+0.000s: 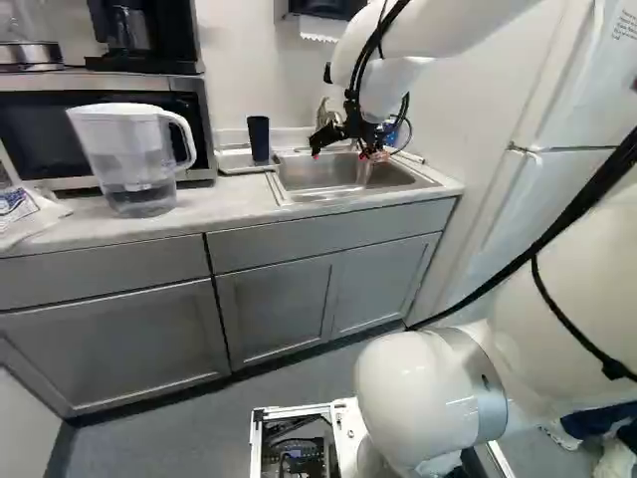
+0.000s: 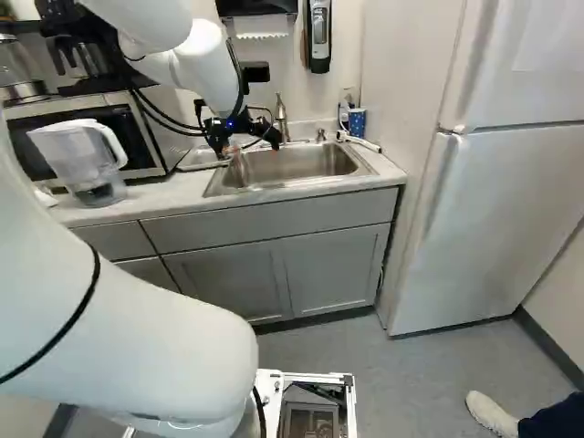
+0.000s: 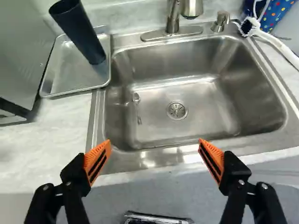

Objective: Rinse the cup and place it in the tray

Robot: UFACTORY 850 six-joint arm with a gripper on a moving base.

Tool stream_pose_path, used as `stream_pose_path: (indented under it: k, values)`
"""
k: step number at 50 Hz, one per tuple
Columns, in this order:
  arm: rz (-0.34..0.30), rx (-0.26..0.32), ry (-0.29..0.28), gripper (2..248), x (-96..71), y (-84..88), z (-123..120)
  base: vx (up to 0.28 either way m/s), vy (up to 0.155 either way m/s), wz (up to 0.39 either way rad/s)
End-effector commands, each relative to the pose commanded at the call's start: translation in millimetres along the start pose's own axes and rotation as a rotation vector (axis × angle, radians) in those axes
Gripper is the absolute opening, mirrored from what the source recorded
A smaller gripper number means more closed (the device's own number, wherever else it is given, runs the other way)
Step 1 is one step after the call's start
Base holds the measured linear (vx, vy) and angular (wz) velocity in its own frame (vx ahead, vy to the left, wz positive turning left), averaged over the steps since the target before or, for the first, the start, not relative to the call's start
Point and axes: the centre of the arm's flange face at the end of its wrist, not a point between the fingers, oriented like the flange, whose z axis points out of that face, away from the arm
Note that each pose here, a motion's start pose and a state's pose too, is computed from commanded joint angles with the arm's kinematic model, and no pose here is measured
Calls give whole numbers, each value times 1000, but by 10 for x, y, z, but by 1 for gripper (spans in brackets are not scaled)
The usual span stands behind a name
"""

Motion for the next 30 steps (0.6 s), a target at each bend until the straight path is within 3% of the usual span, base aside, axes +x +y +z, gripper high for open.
stream_pose_path:
  k: [30]
  values:
    - [0,0,0,247,0,0,0,-151,28,148]
